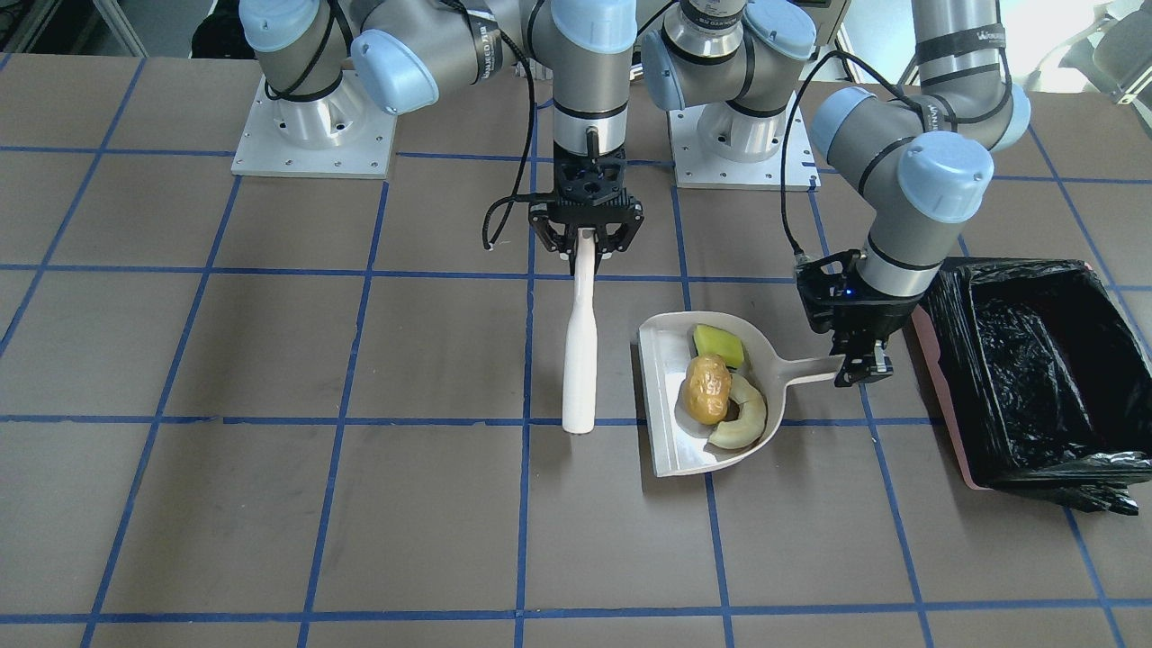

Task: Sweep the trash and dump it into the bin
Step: 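Lift the dustpan over the black bin with the left gripper while the right withdraws, then tilt the dustpan with the left gripper to dump items into the bin, then lower the dustpan back onto the table with the left gripper and release it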

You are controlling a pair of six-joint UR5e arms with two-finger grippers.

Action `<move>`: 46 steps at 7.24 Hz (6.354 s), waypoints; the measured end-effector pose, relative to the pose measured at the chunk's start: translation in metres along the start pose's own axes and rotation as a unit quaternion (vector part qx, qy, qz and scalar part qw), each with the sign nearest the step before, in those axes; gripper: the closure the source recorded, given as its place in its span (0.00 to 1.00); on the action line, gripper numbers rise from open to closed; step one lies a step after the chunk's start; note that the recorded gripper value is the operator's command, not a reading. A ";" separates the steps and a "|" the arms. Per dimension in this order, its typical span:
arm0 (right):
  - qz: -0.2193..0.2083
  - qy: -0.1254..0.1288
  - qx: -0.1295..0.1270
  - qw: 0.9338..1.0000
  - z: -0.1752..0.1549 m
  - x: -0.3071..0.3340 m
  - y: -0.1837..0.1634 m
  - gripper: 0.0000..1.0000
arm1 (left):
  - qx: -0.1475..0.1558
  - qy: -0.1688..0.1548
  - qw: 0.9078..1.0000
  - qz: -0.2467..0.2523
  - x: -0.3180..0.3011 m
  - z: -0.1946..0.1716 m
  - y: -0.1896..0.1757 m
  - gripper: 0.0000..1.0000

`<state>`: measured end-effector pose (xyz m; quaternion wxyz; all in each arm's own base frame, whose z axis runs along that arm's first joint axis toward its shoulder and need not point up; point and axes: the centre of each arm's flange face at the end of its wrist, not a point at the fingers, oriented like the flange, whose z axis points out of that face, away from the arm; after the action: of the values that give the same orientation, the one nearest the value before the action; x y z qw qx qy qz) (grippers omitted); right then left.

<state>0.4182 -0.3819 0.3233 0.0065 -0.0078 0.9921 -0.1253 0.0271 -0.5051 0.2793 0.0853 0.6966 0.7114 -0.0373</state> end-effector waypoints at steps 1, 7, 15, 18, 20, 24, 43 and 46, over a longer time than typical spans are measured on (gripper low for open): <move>-0.007 0.012 0.004 1.000 0.003 0.028 -0.025 1.00 | 0.007 0.007 1.000 -0.019 -0.025 -0.027 0.032 1.00; -0.059 0.073 0.014 0.995 0.015 0.285 -0.159 1.00 | -0.008 0.007 0.993 -0.114 -0.005 -0.110 0.285 1.00; -0.063 0.046 0.085 0.993 0.072 0.488 -0.106 1.00 | -0.224 0.061 0.965 -0.122 0.040 -0.127 0.413 1.00; -0.044 0.039 0.067 0.996 0.086 0.515 -0.088 1.00 | -0.302 0.064 0.950 -0.040 0.008 -0.129 0.392 1.00; -0.038 0.041 0.064 0.996 0.088 0.522 -0.084 1.00 | -0.315 0.057 0.947 -0.017 -0.007 -0.130 0.375 1.00; -0.033 0.035 0.055 0.997 0.097 0.519 -0.074 1.00 | -0.288 -0.071 0.954 0.031 -0.050 -0.152 0.334 1.00; -0.028 -0.001 -0.030 0.999 0.127 0.518 -0.057 0.64 | 0.055 0.031 0.997 0.041 -0.164 0.081 0.005 1.00; -0.028 -0.002 -0.030 0.999 0.127 0.518 -0.057 0.24 | 0.055 0.036 0.998 0.024 -0.163 0.082 0.000 0.11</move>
<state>-0.0973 -0.4780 0.2085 0.0044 -0.0362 0.9947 -0.0958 0.0355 -0.6797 0.2268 0.0223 0.7181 0.6938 -0.0495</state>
